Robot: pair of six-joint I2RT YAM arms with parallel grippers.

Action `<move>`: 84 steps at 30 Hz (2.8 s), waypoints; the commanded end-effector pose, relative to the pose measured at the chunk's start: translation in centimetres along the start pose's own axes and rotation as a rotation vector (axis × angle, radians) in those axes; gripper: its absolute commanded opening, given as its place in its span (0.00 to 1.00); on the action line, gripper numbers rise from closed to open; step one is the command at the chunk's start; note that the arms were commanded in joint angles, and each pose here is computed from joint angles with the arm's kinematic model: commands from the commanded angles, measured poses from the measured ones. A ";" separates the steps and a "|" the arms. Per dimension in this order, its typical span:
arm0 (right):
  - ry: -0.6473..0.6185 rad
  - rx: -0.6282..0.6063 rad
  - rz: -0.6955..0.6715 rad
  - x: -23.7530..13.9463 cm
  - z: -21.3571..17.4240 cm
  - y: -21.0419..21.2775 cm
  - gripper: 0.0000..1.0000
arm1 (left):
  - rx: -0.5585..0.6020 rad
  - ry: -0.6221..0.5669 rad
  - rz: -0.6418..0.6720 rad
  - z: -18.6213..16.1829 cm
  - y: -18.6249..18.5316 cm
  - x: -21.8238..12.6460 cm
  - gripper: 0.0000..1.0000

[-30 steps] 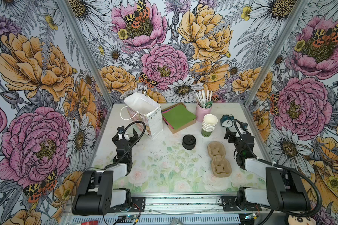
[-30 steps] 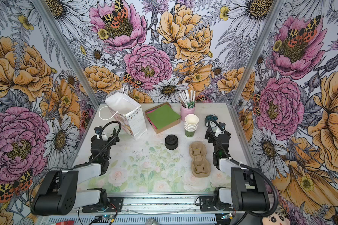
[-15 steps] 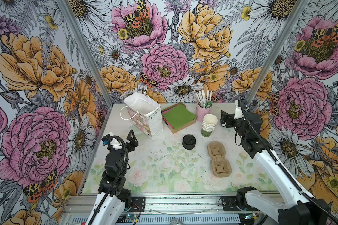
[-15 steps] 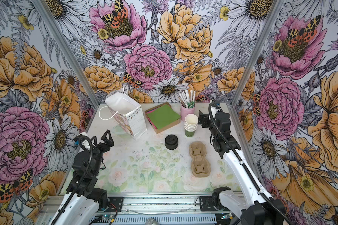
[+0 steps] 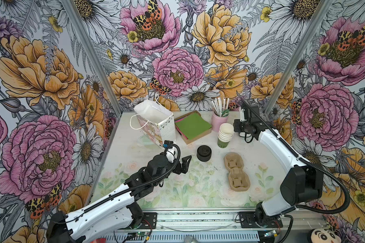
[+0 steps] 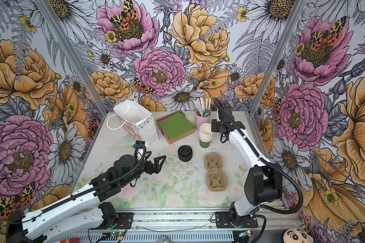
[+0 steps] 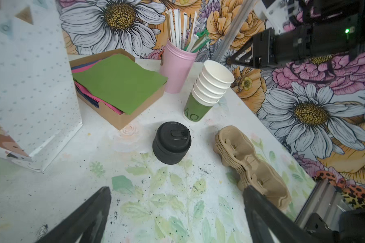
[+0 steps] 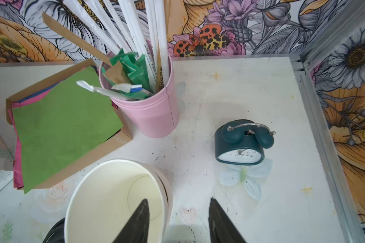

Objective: Pack the takeout coffee
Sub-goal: 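Reach the right gripper toward the white cup stack while the left arm advances, then lower the right gripper into the top cup while the left approaches, then steady the cup stack with the left gripper, pinch the top rim with the right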

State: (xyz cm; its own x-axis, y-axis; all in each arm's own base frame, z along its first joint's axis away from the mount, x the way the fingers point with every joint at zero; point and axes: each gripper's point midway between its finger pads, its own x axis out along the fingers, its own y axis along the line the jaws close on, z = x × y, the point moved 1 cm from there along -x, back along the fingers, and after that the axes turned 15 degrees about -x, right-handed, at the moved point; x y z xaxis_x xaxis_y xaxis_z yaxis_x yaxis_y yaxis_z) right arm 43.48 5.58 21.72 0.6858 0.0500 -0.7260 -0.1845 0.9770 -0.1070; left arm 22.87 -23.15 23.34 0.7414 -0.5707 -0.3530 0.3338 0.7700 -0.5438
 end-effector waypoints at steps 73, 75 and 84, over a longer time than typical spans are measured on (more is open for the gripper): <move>0.101 0.078 0.154 2.4 -1.5 2.0 0.00 | -0.137 0.072 -0.250 4.8 -9.7 15.2 0.97; 0.088 0.080 0.155 2.0 -1.1 1.9 0.00 | -0.147 0.079 -0.245 4.8 -9.4 15.9 0.94; 0.037 0.081 0.180 0.3 0.2 2.2 0.00 | -0.243 0.117 -0.223 5.1 -6.9 19.0 0.56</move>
State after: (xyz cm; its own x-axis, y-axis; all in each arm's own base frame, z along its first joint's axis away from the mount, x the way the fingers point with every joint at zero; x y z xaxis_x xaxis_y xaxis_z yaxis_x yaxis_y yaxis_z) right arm 43.45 7.47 19.52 0.5874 0.1926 -0.7860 -0.2342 0.9702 0.0627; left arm 36.83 -37.31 23.11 0.6087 -0.7256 -0.3209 0.3098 0.5898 -0.7458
